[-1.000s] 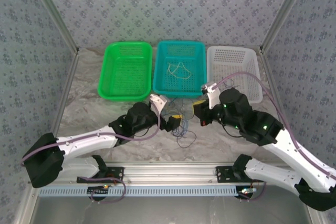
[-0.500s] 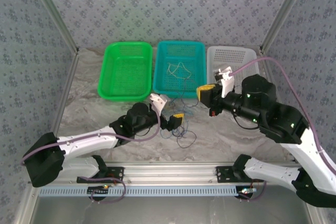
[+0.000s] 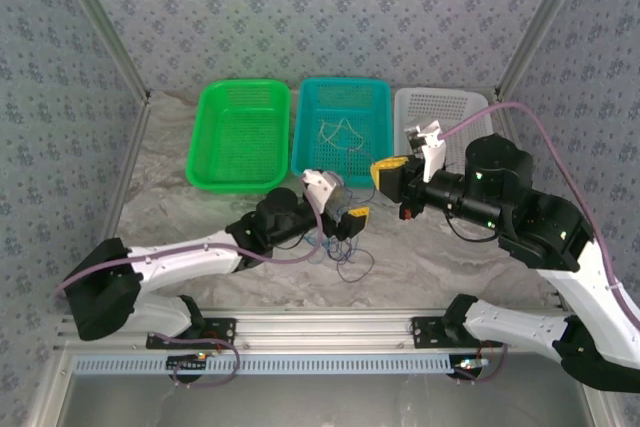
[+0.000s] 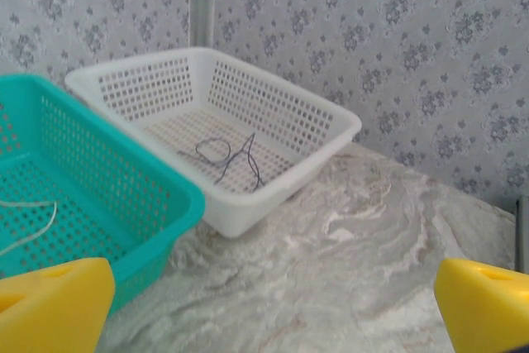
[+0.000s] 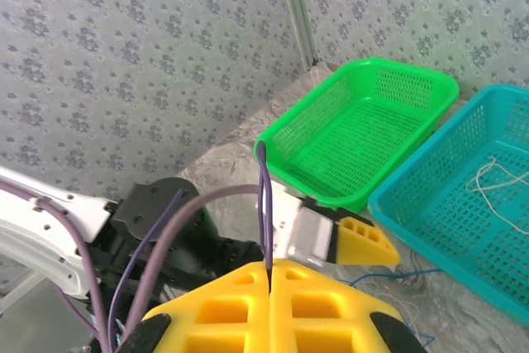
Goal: Untangle the cables
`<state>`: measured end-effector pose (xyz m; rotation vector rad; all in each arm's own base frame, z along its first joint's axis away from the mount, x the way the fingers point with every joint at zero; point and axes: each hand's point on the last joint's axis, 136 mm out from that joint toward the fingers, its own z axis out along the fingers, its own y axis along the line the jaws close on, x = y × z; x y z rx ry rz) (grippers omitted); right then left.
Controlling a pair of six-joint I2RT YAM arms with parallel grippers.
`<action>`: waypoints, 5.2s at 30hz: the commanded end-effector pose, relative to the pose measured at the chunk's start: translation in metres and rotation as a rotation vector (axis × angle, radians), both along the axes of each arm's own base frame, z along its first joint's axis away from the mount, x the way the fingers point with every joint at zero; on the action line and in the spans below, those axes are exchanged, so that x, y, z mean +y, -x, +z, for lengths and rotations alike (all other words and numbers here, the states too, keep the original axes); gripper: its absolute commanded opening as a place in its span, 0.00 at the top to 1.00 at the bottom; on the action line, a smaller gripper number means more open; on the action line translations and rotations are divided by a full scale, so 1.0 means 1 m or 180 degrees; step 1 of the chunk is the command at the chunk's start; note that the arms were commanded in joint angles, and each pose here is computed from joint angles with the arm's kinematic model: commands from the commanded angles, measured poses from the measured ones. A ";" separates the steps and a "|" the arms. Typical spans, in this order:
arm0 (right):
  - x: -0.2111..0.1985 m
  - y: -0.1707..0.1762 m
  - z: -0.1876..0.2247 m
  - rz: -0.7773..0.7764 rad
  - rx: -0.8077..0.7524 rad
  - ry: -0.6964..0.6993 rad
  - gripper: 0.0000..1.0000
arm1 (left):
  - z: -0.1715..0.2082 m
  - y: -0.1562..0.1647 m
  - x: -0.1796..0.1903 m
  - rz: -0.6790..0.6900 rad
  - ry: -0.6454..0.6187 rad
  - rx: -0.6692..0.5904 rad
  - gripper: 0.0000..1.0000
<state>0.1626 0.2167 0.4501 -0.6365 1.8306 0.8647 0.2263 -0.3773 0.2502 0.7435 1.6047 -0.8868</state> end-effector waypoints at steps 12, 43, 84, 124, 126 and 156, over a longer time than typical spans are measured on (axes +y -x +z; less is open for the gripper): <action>-0.039 0.018 0.062 -0.0173 -0.0400 -0.0264 1.00 | -0.061 -0.025 -0.049 0.0041 -0.0416 0.0172 0.01; -0.158 0.070 0.189 -0.0868 -0.1637 -0.0924 1.00 | -0.160 -0.024 -0.009 0.0423 -0.1160 0.0645 0.03; -0.109 0.030 0.190 -0.0923 -0.1696 -0.0850 1.00 | -0.139 0.028 0.042 0.0032 -0.1457 0.0793 0.00; -0.075 -0.066 0.123 -0.1418 -0.1043 -0.0031 1.00 | -0.141 0.028 0.126 0.0600 -0.2010 0.0509 0.01; -0.078 -0.078 0.114 -0.1426 -0.0881 -0.0148 1.00 | -0.138 0.028 0.128 0.0640 -0.1950 0.0513 0.01; -0.077 -0.052 0.178 -0.1024 -0.0888 -0.0881 1.00 | -0.071 -0.020 -0.004 0.0263 -0.0476 0.0464 0.08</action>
